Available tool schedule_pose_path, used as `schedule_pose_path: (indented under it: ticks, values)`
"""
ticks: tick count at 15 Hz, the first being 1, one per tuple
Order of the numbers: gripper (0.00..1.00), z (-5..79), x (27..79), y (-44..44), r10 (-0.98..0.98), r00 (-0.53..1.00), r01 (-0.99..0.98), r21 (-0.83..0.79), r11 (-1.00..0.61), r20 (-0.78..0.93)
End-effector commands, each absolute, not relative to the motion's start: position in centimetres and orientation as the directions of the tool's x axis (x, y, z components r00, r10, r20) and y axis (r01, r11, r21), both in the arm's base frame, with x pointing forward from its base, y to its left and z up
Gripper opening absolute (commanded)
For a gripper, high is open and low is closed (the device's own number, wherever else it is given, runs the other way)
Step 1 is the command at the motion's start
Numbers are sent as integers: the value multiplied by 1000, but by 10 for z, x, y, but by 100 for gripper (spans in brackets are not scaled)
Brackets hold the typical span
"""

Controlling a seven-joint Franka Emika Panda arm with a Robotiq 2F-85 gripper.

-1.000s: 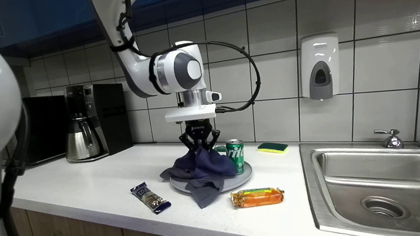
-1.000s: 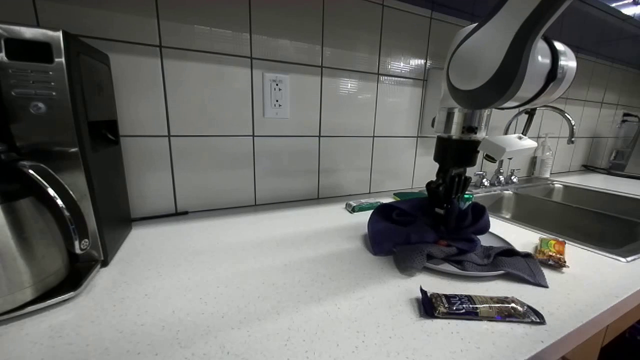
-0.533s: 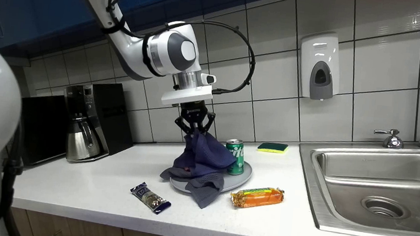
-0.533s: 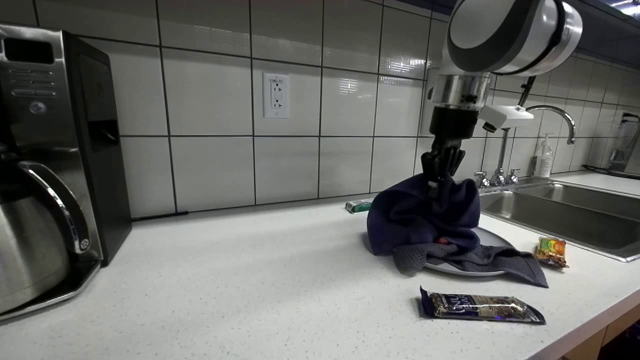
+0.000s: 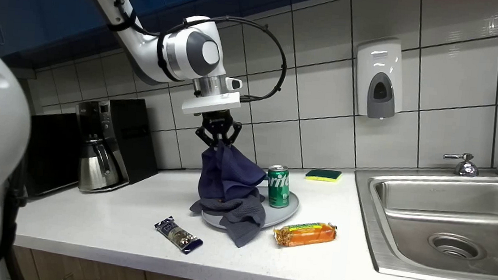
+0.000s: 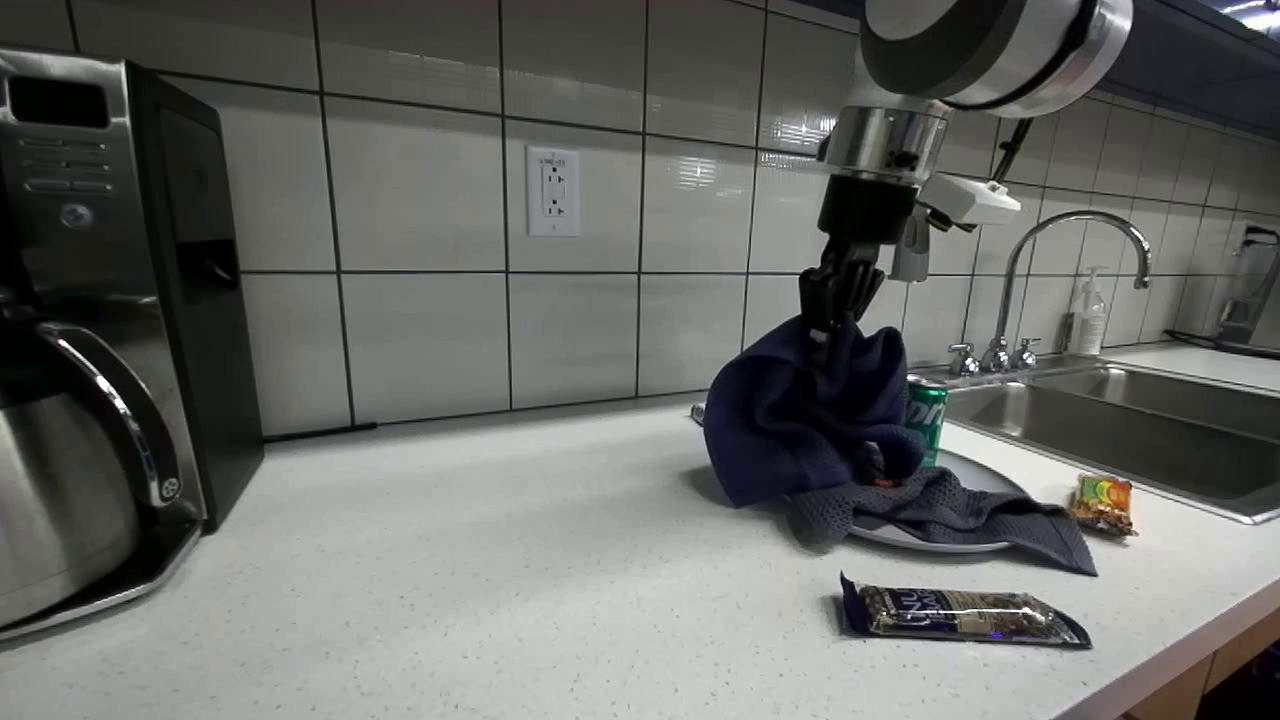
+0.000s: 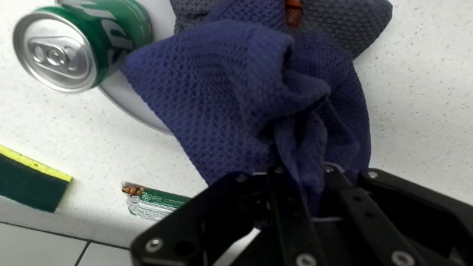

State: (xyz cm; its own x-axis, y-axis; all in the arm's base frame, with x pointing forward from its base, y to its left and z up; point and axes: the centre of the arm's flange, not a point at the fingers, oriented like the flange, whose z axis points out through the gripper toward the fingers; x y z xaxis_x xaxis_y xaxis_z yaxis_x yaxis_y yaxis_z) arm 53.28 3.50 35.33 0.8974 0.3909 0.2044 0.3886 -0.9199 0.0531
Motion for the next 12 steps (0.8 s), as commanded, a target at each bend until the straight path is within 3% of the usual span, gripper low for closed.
schedule_pose_path:
  ticks: [1,12]
  values:
    - [3,365,544,53,447,861,450,47,-892,243]
    - [3,366,555,123,528,793,538,56,-841,303]
